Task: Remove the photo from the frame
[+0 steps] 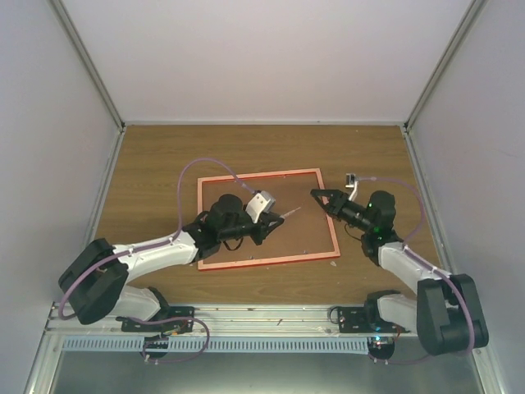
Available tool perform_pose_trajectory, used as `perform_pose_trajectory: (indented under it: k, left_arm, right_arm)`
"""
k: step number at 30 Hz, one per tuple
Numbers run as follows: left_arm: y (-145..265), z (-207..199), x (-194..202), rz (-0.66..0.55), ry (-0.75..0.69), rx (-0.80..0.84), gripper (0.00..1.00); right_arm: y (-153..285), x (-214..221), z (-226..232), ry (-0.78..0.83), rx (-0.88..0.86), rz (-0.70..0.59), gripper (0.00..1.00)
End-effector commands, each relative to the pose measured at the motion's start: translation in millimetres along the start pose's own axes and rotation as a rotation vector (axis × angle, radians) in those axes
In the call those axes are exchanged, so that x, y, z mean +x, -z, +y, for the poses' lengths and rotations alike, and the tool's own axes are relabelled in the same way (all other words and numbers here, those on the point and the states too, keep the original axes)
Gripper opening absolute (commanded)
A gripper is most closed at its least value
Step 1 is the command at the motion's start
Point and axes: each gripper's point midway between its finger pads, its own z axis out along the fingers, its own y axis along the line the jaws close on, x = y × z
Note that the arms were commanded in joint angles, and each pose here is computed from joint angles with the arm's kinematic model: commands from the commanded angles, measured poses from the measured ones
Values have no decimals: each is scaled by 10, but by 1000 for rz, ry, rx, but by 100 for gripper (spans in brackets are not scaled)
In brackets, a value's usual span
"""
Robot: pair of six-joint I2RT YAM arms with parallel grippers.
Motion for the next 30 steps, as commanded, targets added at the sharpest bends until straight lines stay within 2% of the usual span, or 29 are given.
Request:
perform_pose_trajectory:
  k: [1, 8, 11, 21, 30]
  left_arm:
    - [80, 175, -130, 11, -134, -138, 0]
    - [129, 284, -68, 60, -204, -208, 0]
    - [94, 271, -28, 78, -199, -191, 0]
    - [-324, 177, 203, 167, -33, -51, 0]
    - [-621, 179, 371, 233, -4, 12, 0]
  right_arm:
    - [57, -93, -295, 188, 211, 69, 33]
    - [272, -282, -829, 311, 541, 101, 40]
    - [297, -291, -1019, 339, 611, 139, 44]
    - [321, -144, -1523, 333, 719, 241, 44]
    - [400, -43, -1745, 326, 784, 267, 45]
